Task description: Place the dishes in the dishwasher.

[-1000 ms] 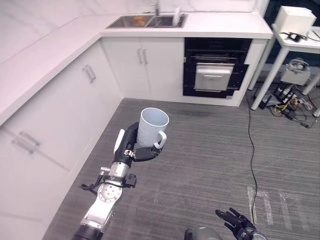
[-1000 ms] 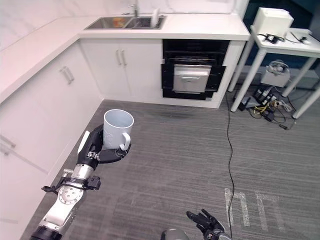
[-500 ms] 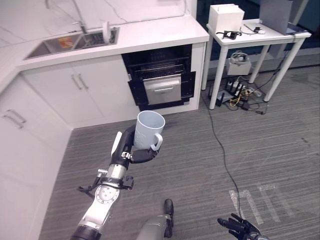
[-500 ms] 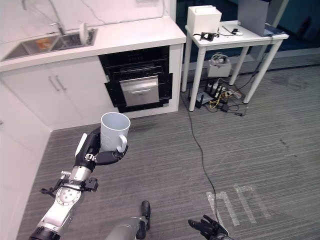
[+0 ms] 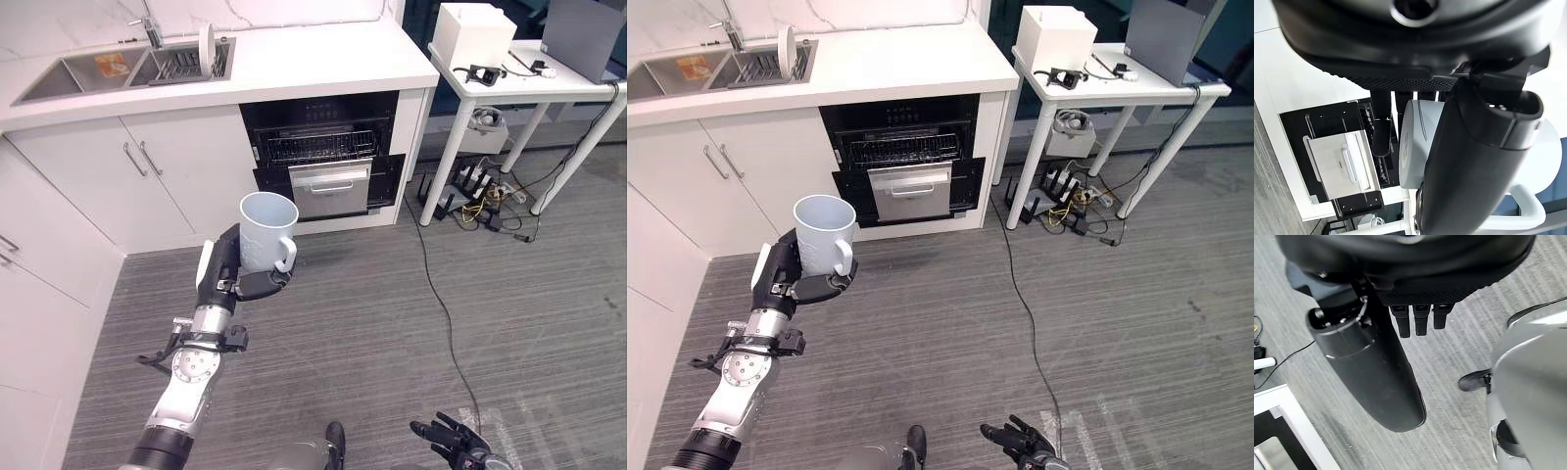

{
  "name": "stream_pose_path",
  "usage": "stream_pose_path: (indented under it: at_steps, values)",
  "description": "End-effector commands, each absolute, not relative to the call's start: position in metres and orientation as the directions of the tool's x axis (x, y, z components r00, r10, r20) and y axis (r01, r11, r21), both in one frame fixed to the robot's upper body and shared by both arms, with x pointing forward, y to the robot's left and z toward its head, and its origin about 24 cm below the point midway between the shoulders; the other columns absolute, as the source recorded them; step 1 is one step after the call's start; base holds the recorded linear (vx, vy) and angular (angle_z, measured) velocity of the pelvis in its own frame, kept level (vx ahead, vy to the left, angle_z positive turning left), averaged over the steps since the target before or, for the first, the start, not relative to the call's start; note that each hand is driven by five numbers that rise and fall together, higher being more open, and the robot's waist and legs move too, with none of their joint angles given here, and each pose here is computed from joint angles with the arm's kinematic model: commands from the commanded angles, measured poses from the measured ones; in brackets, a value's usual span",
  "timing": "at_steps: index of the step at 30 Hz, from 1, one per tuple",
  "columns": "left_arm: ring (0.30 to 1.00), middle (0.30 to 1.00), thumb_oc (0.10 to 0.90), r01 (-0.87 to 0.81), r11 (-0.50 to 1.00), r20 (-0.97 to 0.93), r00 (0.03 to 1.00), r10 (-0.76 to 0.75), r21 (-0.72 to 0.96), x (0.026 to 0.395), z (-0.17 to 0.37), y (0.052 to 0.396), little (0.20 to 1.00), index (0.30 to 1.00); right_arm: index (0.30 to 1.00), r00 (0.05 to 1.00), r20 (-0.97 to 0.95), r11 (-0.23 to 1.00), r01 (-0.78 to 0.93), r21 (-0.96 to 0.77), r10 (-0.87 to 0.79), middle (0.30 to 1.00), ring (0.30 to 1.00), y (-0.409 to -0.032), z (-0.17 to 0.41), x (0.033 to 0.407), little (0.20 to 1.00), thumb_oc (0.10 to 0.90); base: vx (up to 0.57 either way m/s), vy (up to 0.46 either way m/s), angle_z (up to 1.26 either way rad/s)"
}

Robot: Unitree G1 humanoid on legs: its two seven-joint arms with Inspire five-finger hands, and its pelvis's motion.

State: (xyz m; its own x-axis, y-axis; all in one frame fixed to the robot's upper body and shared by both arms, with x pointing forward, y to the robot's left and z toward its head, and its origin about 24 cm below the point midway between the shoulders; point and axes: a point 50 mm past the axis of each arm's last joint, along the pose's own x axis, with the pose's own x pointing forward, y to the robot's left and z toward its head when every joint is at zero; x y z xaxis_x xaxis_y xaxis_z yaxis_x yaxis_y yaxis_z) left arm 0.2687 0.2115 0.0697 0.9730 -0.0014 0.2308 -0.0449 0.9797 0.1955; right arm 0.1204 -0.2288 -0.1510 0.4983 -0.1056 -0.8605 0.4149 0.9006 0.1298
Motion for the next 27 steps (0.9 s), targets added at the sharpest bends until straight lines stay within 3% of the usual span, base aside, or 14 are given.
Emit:
stream_pose_path:
  at_steps: [1,15,27]
  values:
    - [0.300,0.300,0.400,-0.058,0.982,0.522,0.852,-0.044,0.179,0.272,0.130,0.198,0.300,0.300,0.900,0.520,-0.841,0.918,0.389,0.077,-0.150,0.900,0.900,-0.242,-0.147,0.118,0.900,0.800,0.17,0.123,-0.10]
    - [0.300,0.300,0.400,-0.026,0.966,0.501,0.858,-0.111,0.259,0.274,0.123,0.187,0.300,0.300,0.900,0.526,-0.832,0.892,0.443,0.093,-0.175,0.900,0.900,-0.254,-0.143,0.122,0.900,0.800,0.28,-0.087,0.53]
    - [0.300,0.300,0.400,-0.066,0.965,0.504,0.861,-0.075,0.255,0.271,0.132,0.187,0.300,0.300,0.900,0.497,-0.843,0.901,0.433,0.038,-0.204,0.900,0.900,-0.268,-0.143,0.113,0.900,0.800,0.36,-0.245,0.18]
